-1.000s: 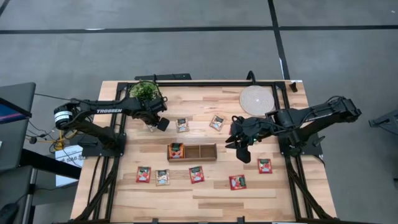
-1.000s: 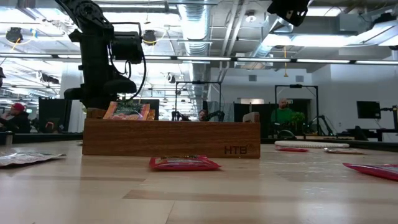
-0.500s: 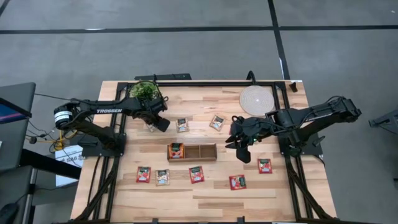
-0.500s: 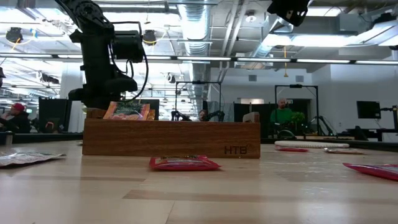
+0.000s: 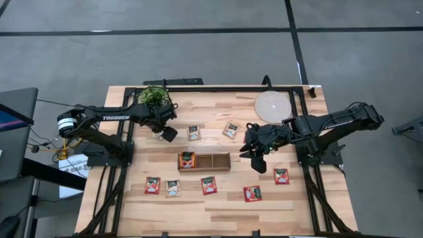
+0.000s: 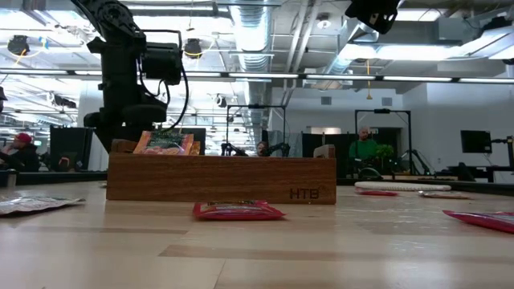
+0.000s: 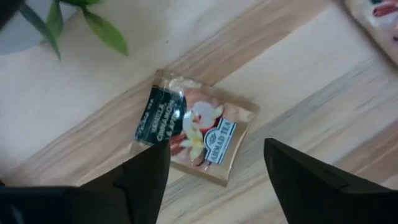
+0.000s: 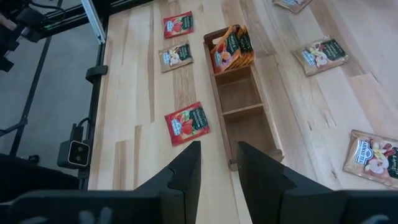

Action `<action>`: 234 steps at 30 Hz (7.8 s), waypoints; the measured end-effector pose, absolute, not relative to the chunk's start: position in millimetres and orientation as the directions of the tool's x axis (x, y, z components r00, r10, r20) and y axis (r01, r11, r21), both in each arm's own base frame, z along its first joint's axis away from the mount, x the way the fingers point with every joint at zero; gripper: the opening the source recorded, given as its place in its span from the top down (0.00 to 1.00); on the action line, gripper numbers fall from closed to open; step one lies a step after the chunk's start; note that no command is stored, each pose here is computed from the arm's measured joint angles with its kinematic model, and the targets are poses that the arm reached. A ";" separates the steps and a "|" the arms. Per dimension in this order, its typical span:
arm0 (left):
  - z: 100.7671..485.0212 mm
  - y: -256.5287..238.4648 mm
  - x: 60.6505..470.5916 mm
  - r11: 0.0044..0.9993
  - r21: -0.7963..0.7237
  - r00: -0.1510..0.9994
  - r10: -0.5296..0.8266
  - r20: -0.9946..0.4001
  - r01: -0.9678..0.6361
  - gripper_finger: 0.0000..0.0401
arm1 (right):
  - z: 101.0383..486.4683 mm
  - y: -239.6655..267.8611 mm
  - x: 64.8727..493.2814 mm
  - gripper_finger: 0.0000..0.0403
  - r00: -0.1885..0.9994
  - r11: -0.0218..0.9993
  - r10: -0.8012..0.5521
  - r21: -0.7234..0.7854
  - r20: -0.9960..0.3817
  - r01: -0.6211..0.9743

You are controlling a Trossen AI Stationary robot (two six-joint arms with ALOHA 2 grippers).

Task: Pick & Place Tea
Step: Put the brown tea bag into the middle section of the wooden organizer

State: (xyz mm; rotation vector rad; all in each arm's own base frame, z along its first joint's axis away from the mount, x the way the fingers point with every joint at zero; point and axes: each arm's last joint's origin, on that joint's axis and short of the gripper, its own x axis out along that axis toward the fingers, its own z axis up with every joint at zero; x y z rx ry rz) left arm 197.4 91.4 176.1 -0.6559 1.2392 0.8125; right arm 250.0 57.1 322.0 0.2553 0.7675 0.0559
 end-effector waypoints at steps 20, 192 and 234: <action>176.5 105.2 191.4 0.687 0.083 0.100 0.223 -0.970 -0.722 0.34 | 322.0 57.1 250.0 0.76 0.720 0.967 0.144 0.249 -0.679 0.042; 132.3 107.3 185.1 0.551 -0.080 0.152 0.087 -0.985 -0.831 0.85 | 326.0 61.5 252.5 0.76 0.726 0.933 0.259 0.359 -0.637 -0.018; 306.1 20.1 224.8 0.789 -0.069 0.568 0.376 -0.732 -0.611 1.00 | 325.9 60.4 252.8 0.76 0.731 0.937 0.243 0.349 -0.638 -0.007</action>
